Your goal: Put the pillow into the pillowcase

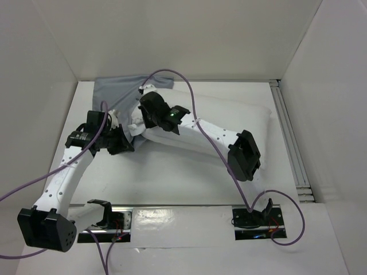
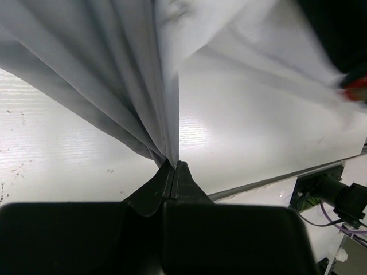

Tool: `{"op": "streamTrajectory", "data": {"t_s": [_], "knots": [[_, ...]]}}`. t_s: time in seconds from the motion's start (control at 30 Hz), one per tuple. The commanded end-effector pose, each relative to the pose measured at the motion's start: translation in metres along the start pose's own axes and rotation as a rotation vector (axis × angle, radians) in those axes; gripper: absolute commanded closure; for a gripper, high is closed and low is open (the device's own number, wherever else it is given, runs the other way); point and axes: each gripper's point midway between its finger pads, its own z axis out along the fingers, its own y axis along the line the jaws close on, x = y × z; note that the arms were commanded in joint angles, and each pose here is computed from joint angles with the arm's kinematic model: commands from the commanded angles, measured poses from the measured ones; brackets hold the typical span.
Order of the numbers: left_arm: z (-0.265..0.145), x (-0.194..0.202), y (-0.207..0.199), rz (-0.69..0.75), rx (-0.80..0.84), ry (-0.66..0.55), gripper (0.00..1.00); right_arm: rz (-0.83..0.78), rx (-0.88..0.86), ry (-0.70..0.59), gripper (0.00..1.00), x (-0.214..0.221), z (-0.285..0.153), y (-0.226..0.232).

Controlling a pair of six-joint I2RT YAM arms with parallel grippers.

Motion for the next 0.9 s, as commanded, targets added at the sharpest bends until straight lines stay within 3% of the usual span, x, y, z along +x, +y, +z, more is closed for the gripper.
{"op": "streamTrajectory", "data": {"t_s": [0.0, 0.2, 0.23, 0.27, 0.3, 0.37, 0.7, 0.87], "knots": [[-0.025, -0.005, -0.022, 0.043, 0.072, -0.025, 1.00, 0.024, -0.095, 0.041, 1.00, 0.027, 0.022, 0.026], [-0.042, -0.020, -0.023, 0.006, 0.030, -0.105, 1.00, 0.059, -0.105, 0.093, 1.00, 0.079, 0.015, 0.023], [-0.042, -0.021, -0.021, 0.005, 0.019, -0.111, 0.96, 0.066, -0.102, 0.099, 1.00, 0.082, 0.012, 0.022], [-0.039, -0.021, -0.020, 0.001, 0.014, -0.101, 0.84, 0.067, -0.112, 0.104, 1.00, 0.083, 0.009, 0.023], [-0.036, -0.025, -0.016, -0.002, -0.013, -0.104, 0.51, 0.065, -0.109, 0.112, 1.00, 0.089, 0.010, 0.021], [-0.034, -0.031, -0.013, -0.041, -0.038, -0.112, 0.45, 0.073, -0.115, 0.124, 1.00, 0.093, 0.007, 0.021], [0.006, -0.070, 0.013, -0.080, -0.188, -0.159, 0.38, 0.086, -0.131, 0.113, 1.00, 0.100, 0.001, 0.019], [0.045, -0.071, 0.038, -0.082, -0.293, -0.066, 0.35, 0.084, -0.136, 0.124, 1.00, 0.102, 0.001, 0.019]]}}
